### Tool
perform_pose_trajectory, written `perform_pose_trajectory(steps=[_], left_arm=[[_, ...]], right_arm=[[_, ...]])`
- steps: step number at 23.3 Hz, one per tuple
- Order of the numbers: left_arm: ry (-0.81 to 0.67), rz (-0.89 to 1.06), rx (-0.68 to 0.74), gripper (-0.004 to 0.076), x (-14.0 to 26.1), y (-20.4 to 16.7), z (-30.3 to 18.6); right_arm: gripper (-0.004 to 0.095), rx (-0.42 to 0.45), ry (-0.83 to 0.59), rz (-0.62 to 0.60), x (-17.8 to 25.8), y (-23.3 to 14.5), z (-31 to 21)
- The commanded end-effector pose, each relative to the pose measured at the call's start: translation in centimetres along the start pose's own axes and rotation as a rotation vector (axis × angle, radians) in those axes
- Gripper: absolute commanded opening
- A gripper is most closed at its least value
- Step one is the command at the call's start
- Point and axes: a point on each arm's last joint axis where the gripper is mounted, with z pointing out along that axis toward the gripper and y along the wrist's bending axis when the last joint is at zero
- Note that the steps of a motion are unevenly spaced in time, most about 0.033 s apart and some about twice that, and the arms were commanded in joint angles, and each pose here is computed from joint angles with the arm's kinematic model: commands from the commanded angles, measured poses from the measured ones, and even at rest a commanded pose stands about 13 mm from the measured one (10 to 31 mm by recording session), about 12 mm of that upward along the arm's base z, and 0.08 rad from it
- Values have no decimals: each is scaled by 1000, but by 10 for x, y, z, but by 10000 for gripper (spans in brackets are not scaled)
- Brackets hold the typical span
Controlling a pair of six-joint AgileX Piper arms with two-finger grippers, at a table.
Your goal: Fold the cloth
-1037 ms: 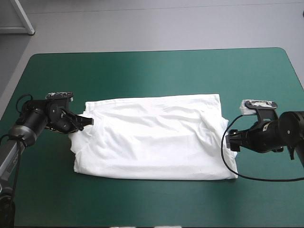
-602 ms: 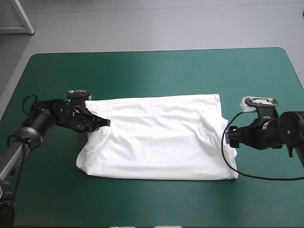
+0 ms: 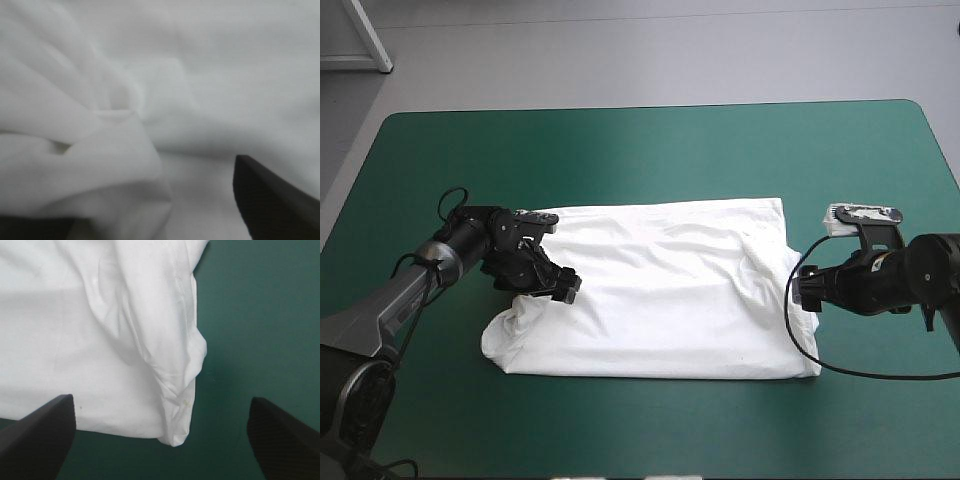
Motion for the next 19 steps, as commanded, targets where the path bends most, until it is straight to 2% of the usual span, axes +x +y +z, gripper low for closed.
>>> perform_pose_trajectory(steps=[1,5,9,11,14,19], left_arm=[[-49,21,-45,678,-11,-2,-36],[-151,39,-93,672,-15,-8,-96],[-106,2,-236,672,14,-2,-135],[-148,-26,-221,672,29,-5,-147],[-147,-44,-184,672,43,-8,-148],[-34,-64,-186,672,67,-4,-119]], right_arm=[[876,14,-61,-23,-5,0,-9],[876,16,-14,-4,1,-2,-1],[876,20,55,1,11,-3,8],[876,17,67,3,12,-3,8],[876,13,88,9,14,-3,8],[876,17,103,8,15,-3,8]])
